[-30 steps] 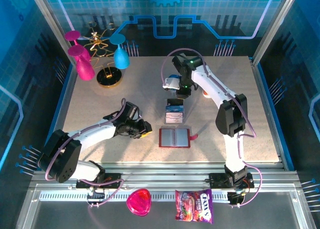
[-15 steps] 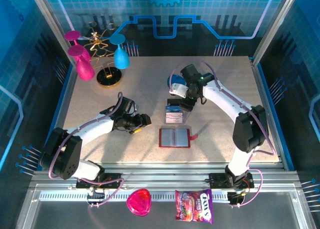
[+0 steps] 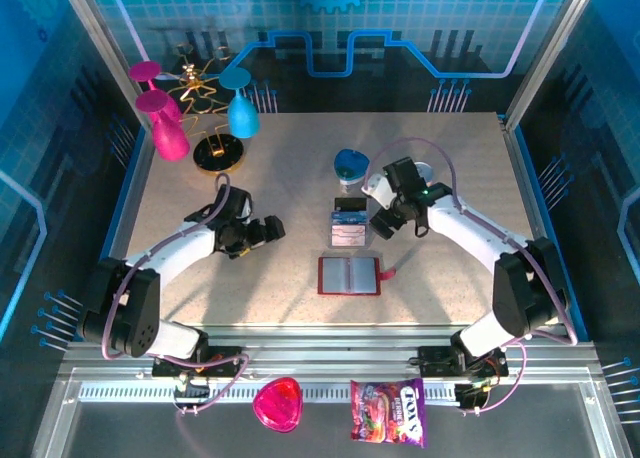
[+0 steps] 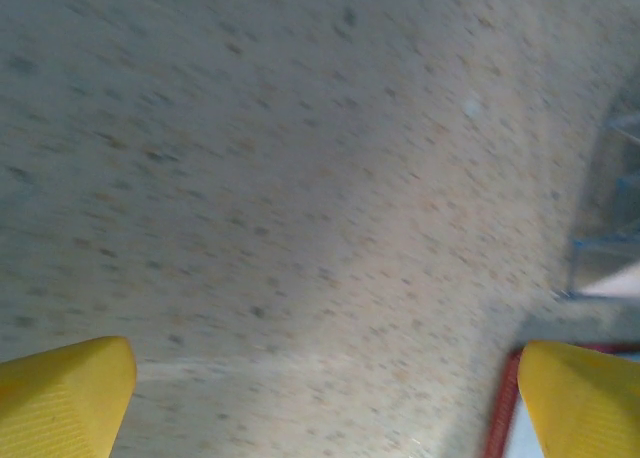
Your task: Take the credit cards out of the card holder
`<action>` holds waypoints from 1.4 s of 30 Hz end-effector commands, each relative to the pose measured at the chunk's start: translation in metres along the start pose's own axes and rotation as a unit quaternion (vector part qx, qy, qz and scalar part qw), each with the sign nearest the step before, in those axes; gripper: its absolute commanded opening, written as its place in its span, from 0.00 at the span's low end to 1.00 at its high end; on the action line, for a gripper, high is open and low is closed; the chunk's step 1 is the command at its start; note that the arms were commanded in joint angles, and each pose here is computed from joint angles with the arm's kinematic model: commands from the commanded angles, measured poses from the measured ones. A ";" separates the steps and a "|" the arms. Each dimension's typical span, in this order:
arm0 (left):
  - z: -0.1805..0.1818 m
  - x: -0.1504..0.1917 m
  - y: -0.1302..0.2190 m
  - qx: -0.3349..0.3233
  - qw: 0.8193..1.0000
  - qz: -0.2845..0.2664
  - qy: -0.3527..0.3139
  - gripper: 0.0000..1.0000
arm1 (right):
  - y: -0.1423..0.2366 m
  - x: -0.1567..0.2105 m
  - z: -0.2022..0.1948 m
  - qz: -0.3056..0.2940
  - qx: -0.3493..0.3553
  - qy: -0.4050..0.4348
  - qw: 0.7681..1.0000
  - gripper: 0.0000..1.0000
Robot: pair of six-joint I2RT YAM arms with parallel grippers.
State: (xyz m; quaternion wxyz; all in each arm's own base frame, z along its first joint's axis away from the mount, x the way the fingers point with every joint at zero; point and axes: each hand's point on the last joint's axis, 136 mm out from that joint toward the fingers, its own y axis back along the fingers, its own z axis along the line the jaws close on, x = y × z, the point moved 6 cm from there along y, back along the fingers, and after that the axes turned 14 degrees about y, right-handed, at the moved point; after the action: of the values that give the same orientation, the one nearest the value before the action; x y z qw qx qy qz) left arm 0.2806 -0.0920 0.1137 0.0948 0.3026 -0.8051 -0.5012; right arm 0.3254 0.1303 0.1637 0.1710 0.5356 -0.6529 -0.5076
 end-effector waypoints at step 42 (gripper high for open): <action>0.057 -0.118 0.032 0.070 0.901 -0.409 -0.124 0.99 | -0.036 0.107 -0.046 -0.255 0.226 -0.324 0.883 1.00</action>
State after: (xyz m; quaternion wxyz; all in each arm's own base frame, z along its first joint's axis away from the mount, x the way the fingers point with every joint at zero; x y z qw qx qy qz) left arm 0.3215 0.0338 0.1130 -0.1903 0.5530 -0.6377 -0.5013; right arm 0.3350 0.0192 0.1077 -0.2850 0.5012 -0.6242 -0.5272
